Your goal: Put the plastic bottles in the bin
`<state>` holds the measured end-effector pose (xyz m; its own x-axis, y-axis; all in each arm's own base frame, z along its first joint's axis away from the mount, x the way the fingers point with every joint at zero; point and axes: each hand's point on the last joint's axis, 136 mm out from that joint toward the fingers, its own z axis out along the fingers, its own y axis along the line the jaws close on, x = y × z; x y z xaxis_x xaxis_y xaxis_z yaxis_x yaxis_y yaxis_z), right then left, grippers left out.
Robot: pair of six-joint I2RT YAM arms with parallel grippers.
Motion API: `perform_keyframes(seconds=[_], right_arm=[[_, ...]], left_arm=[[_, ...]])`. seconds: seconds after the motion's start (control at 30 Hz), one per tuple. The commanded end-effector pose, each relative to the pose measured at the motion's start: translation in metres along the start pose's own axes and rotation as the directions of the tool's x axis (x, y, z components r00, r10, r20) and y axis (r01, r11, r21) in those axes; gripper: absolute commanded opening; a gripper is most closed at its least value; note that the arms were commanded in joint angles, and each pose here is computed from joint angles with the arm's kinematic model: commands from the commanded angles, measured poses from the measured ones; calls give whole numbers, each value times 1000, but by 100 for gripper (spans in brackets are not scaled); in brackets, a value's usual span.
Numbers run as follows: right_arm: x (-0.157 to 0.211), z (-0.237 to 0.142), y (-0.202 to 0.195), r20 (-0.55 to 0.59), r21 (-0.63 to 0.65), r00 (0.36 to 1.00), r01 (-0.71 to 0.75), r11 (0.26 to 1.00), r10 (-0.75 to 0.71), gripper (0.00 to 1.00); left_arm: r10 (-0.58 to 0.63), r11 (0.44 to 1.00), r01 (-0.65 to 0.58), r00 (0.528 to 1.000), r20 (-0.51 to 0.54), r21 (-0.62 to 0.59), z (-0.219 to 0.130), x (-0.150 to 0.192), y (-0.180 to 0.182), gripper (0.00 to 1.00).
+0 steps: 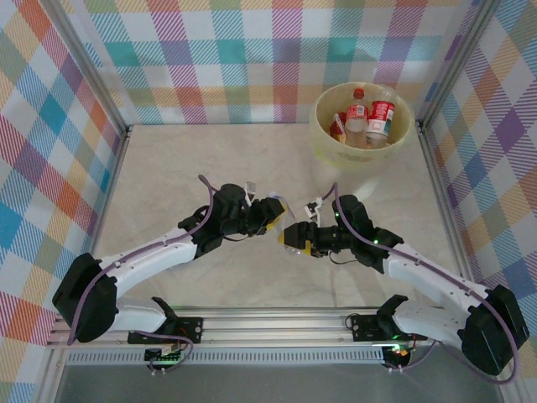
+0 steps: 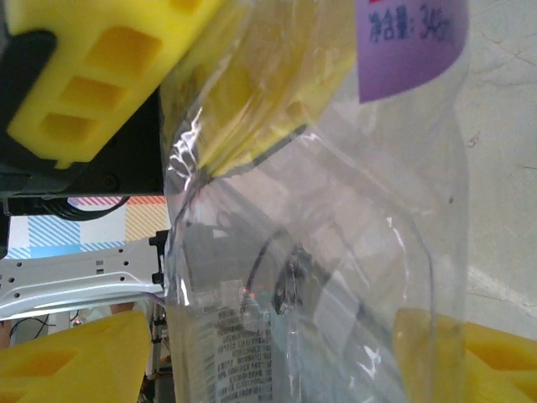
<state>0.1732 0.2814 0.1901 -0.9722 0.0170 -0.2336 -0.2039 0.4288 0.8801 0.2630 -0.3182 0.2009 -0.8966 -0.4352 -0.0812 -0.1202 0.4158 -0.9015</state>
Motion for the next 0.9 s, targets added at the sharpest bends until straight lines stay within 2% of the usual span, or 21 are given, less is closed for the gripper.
perform_keyframes(seconds=[0.0, 0.27, 0.47, 0.53, 0.63, 0.7, 0.77, 0.87], right_arm=[[-10, -3, 13, 41, -14, 998, 44, 999, -43, 73], [-7, -7, 8, 55, 1, 997, 48, 999, -48, 59], [-3, -16, 10, 70, 10, 994, 78, 997, -79, 55], [-2, -18, 9, 74, 17, 994, 81, 997, -82, 54], [-1, -22, 6, 85, 41, 993, 80, 996, -83, 54], [-1, -26, 1, 105, 70, 991, 75, 995, -82, 53], [-2, -32, -2, 128, 99, 988, 76, 992, -89, 53], [-3, -44, -6, 158, 158, 982, 80, 984, -105, 53]], left_arm=[[18, 998, -17, 1000, -23, 65, 1, 6, -23, 41], [24, 997, -21, 999, -40, 73, 2, 10, -28, 41], [35, 995, -33, 999, -18, 97, -7, 9, -34, 46], [51, 992, -49, 999, -19, 120, -11, 10, -43, 55], [77, 985, -73, 997, -19, 158, -18, 10, -57, 80], [104, 981, -101, 994, -14, 167, -26, 11, -65, 93], [141, 979, -139, 990, -2, 146, -36, 12, -68, 100], [207, 973, -209, 978, 32, 101, -55, 9, -68, 100]])
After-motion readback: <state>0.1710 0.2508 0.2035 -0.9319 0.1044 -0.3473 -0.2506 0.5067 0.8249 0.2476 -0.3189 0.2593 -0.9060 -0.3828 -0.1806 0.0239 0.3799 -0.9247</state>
